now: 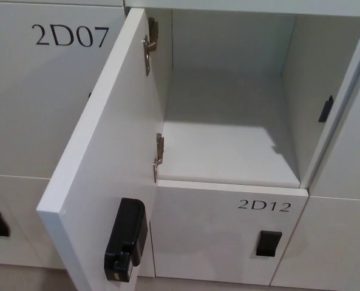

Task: The robot uses its left hand to push the door of an open cabinet towards the right and closes it

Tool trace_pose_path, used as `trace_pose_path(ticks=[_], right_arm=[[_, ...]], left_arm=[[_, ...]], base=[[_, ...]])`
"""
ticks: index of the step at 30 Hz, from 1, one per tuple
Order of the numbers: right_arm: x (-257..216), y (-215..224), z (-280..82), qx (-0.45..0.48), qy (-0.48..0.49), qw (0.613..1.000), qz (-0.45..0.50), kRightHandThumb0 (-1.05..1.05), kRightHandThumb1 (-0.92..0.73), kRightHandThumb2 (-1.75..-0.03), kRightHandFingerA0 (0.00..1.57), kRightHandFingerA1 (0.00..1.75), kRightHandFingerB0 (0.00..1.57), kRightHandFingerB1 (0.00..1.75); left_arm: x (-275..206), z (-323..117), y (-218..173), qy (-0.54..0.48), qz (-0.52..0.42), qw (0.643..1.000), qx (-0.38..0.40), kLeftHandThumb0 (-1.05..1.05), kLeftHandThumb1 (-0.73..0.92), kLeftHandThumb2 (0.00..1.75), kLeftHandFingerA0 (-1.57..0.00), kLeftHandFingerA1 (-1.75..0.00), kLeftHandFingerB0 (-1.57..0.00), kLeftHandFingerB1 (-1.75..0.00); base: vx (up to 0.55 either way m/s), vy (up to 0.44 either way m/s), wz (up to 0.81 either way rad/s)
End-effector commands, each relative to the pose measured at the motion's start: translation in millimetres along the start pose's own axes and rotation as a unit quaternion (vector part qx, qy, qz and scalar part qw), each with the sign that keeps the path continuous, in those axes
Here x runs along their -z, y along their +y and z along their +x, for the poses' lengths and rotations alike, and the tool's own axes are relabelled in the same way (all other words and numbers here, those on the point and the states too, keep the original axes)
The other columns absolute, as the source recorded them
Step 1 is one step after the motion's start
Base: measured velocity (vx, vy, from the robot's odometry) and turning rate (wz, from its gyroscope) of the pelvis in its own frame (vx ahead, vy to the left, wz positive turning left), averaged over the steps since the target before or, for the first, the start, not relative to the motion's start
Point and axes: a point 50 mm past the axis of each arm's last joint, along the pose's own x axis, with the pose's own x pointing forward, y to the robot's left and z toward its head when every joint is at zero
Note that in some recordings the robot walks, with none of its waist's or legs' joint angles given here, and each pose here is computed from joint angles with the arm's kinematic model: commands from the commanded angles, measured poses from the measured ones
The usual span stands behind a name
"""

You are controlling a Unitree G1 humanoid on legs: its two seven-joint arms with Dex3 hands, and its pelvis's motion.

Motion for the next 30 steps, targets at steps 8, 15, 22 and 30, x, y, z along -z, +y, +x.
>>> trace_pose_path(ticks=[8,15,22,30], right_arm=[[-22,-11,5,0.037,-0.055,0.998,0.006,-0.60,-0.88,-0.66,0.37,0.38,0.29,0.32],[-27,-16,7,0.039,-0.061,0.997,-0.001,-0.59,-0.89,-0.66,0.39,0.39,0.29,0.33],[-27,-16,7,0.039,-0.057,0.998,0.004,-0.59,-0.89,-0.66,0.38,0.39,0.28,0.33],[-28,-16,8,0.042,-0.055,0.998,-0.005,-0.59,-0.89,-0.66,0.40,0.40,0.30,0.34]], left_arm=[[-20,2,22,-0.087,0.003,0.995,-0.040,-0.71,0.89,0.68,-0.36,-0.34,-0.26,-0.30],[-62,14,30,-0.152,-0.001,0.987,-0.055,-0.71,0.88,0.68,-0.29,-0.32,-0.21,-0.28],[-166,20,47,-0.303,0.099,0.944,-0.089,-0.68,0.90,0.67,-0.26,-0.31,-0.22,-0.29],[-303,-18,27,-0.475,0.211,0.851,-0.076,-0.65,0.89,0.67,-0.32,-0.37,-0.25,-0.31]], base=[[0.00,0.000,0.00],[0.00,0.000,0.00],[0.00,0.000,0.00],[0.00,0.000,0.00]])
